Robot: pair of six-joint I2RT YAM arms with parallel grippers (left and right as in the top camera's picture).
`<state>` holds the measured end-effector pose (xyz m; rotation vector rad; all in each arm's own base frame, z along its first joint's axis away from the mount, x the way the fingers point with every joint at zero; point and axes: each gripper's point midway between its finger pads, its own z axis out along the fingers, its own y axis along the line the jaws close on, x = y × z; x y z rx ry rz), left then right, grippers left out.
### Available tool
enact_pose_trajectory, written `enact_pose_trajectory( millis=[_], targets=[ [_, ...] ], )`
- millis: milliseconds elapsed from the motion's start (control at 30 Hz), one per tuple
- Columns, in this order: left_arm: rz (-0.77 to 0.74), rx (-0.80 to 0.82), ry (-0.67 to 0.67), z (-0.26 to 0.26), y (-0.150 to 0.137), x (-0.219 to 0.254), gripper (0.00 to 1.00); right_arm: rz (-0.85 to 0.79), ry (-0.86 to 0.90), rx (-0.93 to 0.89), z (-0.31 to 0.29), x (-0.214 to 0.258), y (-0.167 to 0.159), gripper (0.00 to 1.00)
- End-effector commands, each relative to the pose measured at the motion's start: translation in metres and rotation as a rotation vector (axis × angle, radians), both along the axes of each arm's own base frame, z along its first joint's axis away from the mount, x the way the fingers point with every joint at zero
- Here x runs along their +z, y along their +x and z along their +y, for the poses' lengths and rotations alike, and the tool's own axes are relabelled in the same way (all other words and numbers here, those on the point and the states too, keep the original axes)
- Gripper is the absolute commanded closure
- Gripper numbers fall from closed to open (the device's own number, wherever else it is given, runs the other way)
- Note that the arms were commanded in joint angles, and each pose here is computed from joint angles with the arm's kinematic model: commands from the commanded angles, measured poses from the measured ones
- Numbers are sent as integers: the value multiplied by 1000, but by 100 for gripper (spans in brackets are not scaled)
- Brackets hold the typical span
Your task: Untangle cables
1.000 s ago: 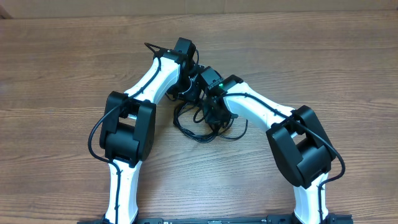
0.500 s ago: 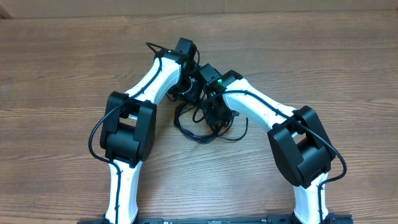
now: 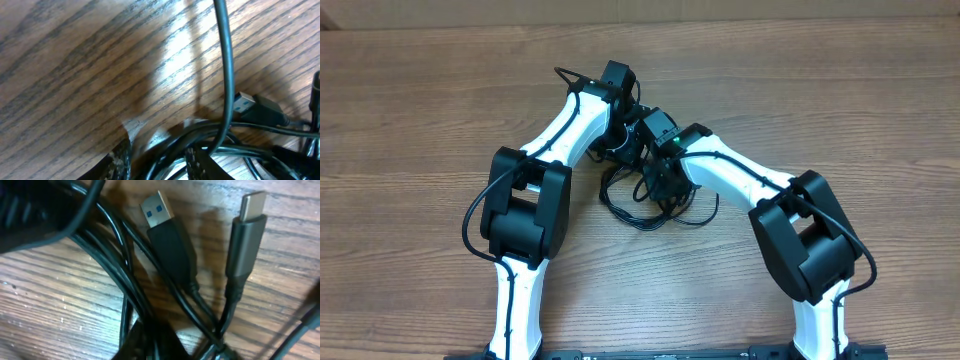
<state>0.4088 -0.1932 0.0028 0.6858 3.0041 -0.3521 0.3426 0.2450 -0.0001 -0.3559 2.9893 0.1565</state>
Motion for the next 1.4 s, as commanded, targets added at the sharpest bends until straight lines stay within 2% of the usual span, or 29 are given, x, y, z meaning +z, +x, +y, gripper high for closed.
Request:
enact_pose_trajectory(
  millis=[0, 200, 267, 367, 500, 667, 800, 933, 1033, 1367],
  targets=[
    [99, -21, 122, 16, -26, -41, 63, 42, -7, -53, -11, -20, -10, 96],
    [-29, 108, 242, 35, 5, -43, 71, 63, -27, -59, -17, -24, -16, 96],
    [-115, 189, 292, 44, 24, -41, 71, 66, -53, -58, -22, -24, -18, 96],
    [-197, 286, 389, 62, 39, -37, 70, 69, -64, -54, -25, -27, -20, 96],
    [-239, 354, 512, 87, 41, -30, 69, 71, -103, -57, -34, -30, -23, 96],
    [-205, 413, 619, 122, 32, -26, 67, 77, -107, -62, -37, -32, -25, 96],
    [-164, 462, 635, 148, 29, -26, 66, 81, -110, -63, -39, -34, -27, 96],
    [-109, 496, 559, 161, 30, -32, 62, 98, -122, -62, -44, -41, -34, 96],
    [-101, 581, 576, 184, 30, -31, 57, 100, -141, -64, -49, -46, -39, 96],
    [6, 822, 569, 258, 13, -32, 55, 106, -142, -91, -59, -50, -36, 96]
  ],
)
